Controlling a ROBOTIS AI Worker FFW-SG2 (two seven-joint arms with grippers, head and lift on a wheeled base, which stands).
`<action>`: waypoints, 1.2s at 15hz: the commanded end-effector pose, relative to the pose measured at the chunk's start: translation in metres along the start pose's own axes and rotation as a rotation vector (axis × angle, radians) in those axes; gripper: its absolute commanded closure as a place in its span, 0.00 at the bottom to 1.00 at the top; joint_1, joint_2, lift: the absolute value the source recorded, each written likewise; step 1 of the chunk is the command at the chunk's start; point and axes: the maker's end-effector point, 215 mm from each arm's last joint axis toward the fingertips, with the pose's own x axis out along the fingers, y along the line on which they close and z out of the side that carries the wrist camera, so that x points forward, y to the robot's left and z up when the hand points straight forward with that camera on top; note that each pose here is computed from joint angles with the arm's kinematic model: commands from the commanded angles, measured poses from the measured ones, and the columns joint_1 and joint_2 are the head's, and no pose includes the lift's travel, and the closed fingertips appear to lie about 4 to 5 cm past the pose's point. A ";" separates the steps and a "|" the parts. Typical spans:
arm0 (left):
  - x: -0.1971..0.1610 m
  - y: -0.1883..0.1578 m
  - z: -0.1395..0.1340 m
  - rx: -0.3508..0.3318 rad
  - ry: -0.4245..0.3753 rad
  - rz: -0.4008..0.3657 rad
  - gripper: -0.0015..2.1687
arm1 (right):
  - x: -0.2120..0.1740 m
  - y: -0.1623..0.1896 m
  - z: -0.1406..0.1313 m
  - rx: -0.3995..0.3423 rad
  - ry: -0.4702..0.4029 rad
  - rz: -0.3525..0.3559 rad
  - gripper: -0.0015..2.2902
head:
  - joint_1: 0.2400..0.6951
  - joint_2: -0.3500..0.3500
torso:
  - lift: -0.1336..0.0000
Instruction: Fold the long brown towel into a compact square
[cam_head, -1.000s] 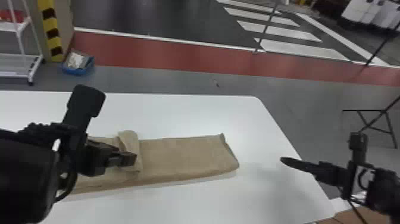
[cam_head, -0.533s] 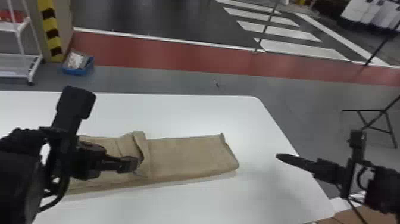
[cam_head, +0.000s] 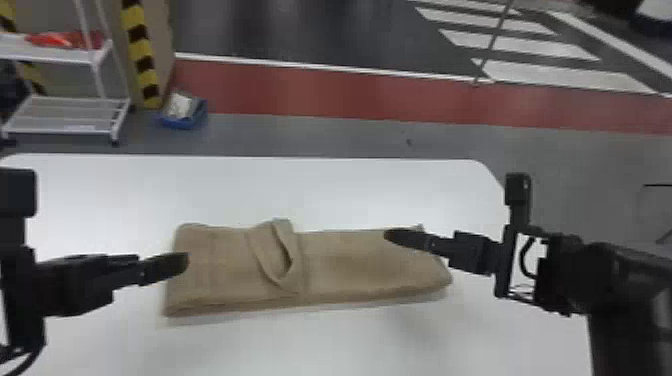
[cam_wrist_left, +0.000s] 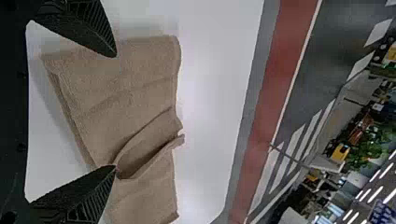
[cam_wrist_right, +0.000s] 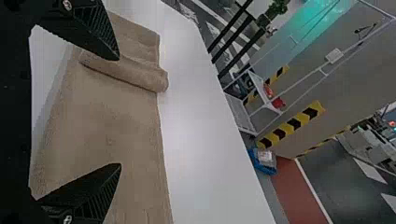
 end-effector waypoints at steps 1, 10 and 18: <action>-0.019 0.046 0.004 -0.051 -0.078 0.037 0.02 | 0.068 0.049 -0.008 -0.013 0.025 0.074 0.04 | 1.00 0.35 | 0.07; -0.053 0.102 0.004 -0.074 -0.160 0.078 0.02 | 0.108 0.051 -0.039 -0.110 0.251 -0.175 0.06 | 1.00 0.73 | 0.07; -0.069 0.122 -0.003 -0.095 -0.184 0.113 0.02 | 0.118 0.054 -0.026 -0.082 0.269 -0.154 0.08 | 1.00 0.80 | 0.07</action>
